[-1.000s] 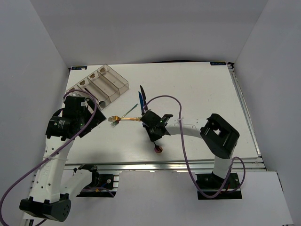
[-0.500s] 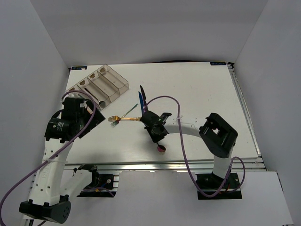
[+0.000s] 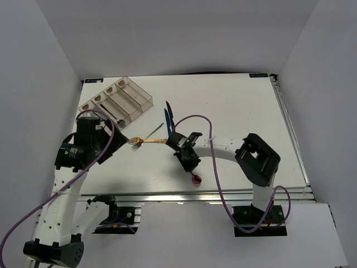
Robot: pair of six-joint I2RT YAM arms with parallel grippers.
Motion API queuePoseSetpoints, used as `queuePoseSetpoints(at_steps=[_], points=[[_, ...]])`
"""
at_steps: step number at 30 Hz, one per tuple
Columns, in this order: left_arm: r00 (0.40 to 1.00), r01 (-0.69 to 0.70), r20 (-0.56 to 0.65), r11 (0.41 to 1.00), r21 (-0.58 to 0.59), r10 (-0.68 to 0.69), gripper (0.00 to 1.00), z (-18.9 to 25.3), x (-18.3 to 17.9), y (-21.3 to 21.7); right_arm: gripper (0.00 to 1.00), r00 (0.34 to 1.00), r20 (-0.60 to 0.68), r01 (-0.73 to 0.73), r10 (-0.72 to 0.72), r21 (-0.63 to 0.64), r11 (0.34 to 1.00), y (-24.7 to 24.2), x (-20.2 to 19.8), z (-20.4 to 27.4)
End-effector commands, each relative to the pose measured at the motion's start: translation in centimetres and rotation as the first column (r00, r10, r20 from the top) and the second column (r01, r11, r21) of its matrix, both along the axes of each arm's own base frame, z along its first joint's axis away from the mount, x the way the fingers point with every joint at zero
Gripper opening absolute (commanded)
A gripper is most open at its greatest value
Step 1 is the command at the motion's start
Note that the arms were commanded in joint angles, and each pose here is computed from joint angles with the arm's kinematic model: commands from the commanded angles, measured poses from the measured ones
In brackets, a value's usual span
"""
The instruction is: Sort the eating utensils into containers
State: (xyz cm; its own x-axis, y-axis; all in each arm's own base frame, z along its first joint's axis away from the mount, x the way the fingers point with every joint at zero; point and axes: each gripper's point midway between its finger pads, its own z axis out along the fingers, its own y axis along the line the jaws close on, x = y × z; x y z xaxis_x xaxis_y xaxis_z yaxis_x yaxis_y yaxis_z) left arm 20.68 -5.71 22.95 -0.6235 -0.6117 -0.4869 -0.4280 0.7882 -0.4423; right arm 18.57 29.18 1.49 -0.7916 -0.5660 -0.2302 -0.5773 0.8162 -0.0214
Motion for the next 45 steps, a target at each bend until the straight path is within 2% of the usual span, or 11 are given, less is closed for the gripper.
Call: queuePoseSetpoints(at_steps=[1,3,6,12,19,24,27,31,41,43,45], points=[[0.997,0.059,0.056,0.987,-0.148,-0.051,0.98,-0.2,1.1,-2.9,0.00,0.996,-0.082,0.014,-0.027,-0.157,0.988,-4.6,-2.1,0.2],[0.996,0.067,0.073,0.972,-0.225,-0.052,0.98,-0.3,1.6,-4.1,0.00,0.997,-0.065,0.031,-0.038,-0.109,0.994,-4.1,-1.6,1.4],[0.985,0.113,0.160,0.938,-0.327,-0.063,0.98,0.3,3.3,-5.9,0.00,0.996,-0.064,0.053,-0.056,-0.042,0.998,-3.6,-1.2,2.5],[0.982,0.118,0.186,0.898,-0.423,-0.042,0.98,-0.7,4.9,-7.6,0.00,0.997,-0.041,0.071,-0.070,0.020,0.997,-3.4,-0.3,4.1],[0.984,0.136,0.160,0.908,-0.397,-0.077,0.98,-2.0,5.5,-9.5,0.00,0.997,-0.046,0.071,-0.070,0.016,0.997,-3.9,0.2,3.3],[0.980,0.159,0.177,0.896,-0.415,-0.092,0.98,-2.3,5.7,-11.3,0.00,0.997,-0.033,0.068,-0.065,0.087,0.994,-2.6,0.5,5.7],[0.982,0.169,0.149,0.883,-0.438,-0.114,0.98,-3.8,5.4,-13.3,0.00,0.998,-0.024,0.058,-0.055,0.141,0.988,-1.6,0.7,7.5],[0.969,0.233,0.185,0.853,-0.467,-0.164,0.98,-4.4,5.3,-17.6,0.00,0.999,-0.014,0.046,-0.044,0.213,0.976,-0.5,0.8,9.8],[0.964,0.257,0.190,0.837,-0.483,-0.186,0.98,-5.5,7.3,-22.5,0.00,1.000,-0.031,0.011,0.001,0.392,0.920,2.2,0.0,14.7],[0.963,0.258,0.194,0.839,-0.479,-0.185,0.97,-5.4,7.8,-22.7,0.00,1.000,-0.029,0.005,0.007,0.414,0.910,2.3,-0.2,15.4],[0.963,0.258,0.201,0.837,-0.483,-0.181,0.92,-5.6,8.1,-23.0,0.00,0.999,-0.039,0.002,0.017,0.442,0.897,2.7,-0.6,15.8]])
